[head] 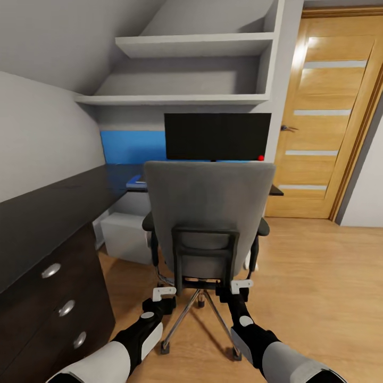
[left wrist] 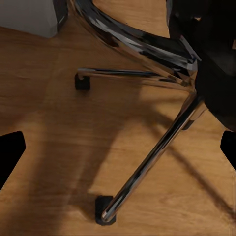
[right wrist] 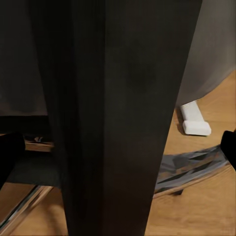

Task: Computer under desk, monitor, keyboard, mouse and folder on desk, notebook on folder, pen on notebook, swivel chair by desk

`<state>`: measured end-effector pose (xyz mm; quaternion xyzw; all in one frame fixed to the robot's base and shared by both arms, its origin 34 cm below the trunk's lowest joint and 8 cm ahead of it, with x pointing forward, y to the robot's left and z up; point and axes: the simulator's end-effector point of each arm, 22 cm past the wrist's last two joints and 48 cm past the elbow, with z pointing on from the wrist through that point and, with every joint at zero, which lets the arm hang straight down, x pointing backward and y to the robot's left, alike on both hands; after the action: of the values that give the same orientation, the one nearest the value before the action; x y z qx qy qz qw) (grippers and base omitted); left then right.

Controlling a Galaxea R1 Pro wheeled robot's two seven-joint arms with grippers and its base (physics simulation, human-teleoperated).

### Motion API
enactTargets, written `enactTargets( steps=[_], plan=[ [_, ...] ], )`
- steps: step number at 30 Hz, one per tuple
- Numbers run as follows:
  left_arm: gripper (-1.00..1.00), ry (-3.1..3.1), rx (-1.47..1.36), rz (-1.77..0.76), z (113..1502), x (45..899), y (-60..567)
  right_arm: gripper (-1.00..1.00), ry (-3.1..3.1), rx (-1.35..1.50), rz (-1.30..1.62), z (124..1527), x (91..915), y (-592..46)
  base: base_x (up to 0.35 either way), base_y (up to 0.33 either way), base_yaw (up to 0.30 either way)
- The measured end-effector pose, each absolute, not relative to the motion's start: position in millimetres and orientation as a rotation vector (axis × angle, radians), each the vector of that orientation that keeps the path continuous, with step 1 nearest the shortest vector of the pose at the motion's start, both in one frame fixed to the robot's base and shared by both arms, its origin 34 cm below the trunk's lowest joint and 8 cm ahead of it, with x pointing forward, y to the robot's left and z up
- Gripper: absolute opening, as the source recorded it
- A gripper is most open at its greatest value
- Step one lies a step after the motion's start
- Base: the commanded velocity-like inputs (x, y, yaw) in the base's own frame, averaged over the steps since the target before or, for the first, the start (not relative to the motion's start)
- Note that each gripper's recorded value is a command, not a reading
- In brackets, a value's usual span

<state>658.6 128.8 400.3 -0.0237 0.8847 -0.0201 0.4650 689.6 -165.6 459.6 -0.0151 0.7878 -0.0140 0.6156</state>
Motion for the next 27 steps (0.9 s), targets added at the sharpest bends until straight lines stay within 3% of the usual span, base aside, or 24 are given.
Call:
enactTargets(
  steps=[10,27],
  plan=[
    [1.0,2.174,-0.06,-0.05,399.7,658.2,128.9,1.0,1.813,-0.038,-0.033,460.2,689.9,-165.2,0.322,-0.066,0.0],
    [1.0,2.172,-0.056,-0.049,400.5,658.8,128.6,1.0,1.815,-0.037,-0.033,459.4,689.5,-165.5,0.31,0.058,0.0]
  ],
)
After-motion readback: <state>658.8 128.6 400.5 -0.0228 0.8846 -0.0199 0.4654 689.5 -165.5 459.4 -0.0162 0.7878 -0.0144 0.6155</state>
